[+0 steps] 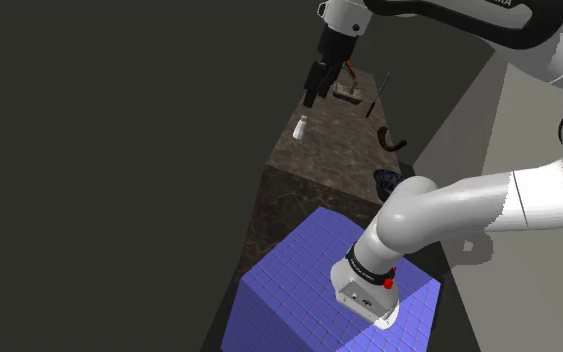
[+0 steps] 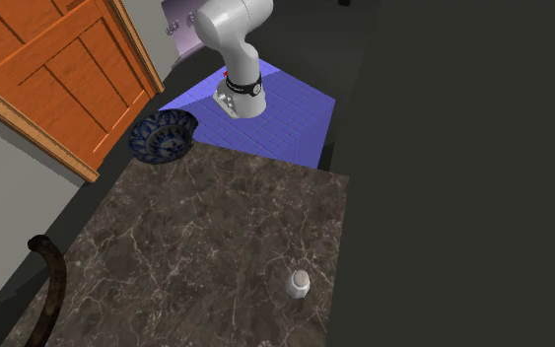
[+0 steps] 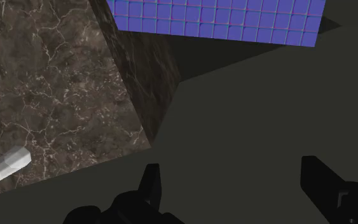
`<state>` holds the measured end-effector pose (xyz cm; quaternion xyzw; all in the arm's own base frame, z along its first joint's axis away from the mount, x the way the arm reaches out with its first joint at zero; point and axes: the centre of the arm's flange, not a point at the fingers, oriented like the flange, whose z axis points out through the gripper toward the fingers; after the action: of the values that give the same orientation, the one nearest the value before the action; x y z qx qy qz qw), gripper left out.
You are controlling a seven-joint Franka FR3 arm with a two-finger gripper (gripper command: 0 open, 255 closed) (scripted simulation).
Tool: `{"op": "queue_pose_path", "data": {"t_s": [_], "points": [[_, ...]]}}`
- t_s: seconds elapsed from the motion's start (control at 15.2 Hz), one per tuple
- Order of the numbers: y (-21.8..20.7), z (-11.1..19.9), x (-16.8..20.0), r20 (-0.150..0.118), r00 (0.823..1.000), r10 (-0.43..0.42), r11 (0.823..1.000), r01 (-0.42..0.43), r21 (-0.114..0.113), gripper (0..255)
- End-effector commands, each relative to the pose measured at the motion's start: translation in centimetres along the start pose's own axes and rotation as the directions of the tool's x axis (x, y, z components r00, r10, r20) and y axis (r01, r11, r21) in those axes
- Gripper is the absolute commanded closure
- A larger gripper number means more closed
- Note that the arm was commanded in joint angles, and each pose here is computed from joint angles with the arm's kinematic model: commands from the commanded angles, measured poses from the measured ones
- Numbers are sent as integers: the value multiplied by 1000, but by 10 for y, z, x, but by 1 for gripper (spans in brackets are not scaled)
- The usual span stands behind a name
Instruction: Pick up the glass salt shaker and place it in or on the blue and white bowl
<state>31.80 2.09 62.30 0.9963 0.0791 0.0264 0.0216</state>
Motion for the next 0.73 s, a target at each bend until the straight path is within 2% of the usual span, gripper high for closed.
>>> {"op": "queue_pose_path", "data": {"t_s": [0.0, 0.66], "points": [[0, 0, 0, 0, 1000, 0, 1000, 0, 0, 0], [115, 57, 46, 9, 999, 54, 998, -54, 28, 0]]}}
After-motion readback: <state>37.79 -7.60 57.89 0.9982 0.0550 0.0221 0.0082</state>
